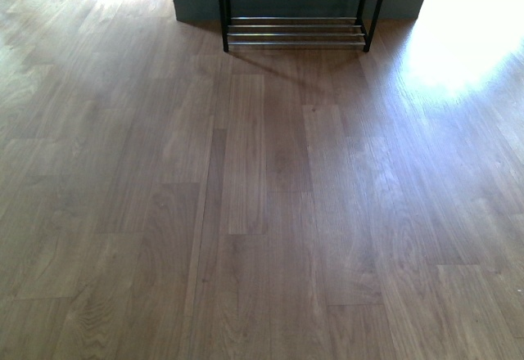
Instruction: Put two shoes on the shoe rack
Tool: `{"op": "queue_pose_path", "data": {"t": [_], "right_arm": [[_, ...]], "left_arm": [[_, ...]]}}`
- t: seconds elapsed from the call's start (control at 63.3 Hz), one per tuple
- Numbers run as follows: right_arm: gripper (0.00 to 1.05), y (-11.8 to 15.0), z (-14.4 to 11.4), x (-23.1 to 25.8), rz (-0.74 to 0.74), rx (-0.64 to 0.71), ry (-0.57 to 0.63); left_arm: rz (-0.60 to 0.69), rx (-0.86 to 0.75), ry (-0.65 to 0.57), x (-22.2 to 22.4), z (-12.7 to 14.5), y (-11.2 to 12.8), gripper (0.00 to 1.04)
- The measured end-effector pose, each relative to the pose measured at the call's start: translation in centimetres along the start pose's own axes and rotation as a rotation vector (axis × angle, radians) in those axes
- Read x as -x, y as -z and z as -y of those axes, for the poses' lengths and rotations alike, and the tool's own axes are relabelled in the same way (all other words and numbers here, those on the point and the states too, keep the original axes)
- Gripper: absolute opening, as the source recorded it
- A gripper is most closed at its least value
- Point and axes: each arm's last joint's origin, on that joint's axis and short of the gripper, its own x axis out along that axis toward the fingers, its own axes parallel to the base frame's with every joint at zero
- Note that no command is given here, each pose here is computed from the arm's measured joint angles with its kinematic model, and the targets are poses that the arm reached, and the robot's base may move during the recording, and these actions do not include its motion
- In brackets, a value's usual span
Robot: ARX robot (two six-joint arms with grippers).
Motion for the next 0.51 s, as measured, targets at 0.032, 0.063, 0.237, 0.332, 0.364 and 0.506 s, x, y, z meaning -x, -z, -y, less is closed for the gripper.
{"op": "queue_pose_path", "data": {"t": [0.032,0.063,0.237,0.332,0.364,0.506], "right_arm": [[0.96,0.0,-0.01,0.0,0.0,0.0,-0.002],[0.96,0.0,-0.01,0.0,0.0,0.0,-0.002],[0.96,0.0,-0.01,0.0,0.0,0.0,-0.002],[0.96,0.0,-0.01,0.0,0.0,0.0,-0.002],[0.96,0.0,-0.01,0.0,0.0,0.0,-0.002],[0.96,0.0,-0.01,0.0,0.0,0.0,-0.002]], "left_arm": [[0.0,0.0,-0.001,0.0,0.0,0.0,0.95],[0.0,0.0,-0.001,0.0,0.0,0.0,0.95],[0.0,0.0,0.0,0.0,0.0,0.0,0.95],[0.0,0.0,0.0,0.0,0.0,0.0,0.95],[0.0,0.0,0.0,0.0,0.0,0.0,0.95],[0.0,0.0,0.0,0.0,0.0,0.0,0.95]]}}
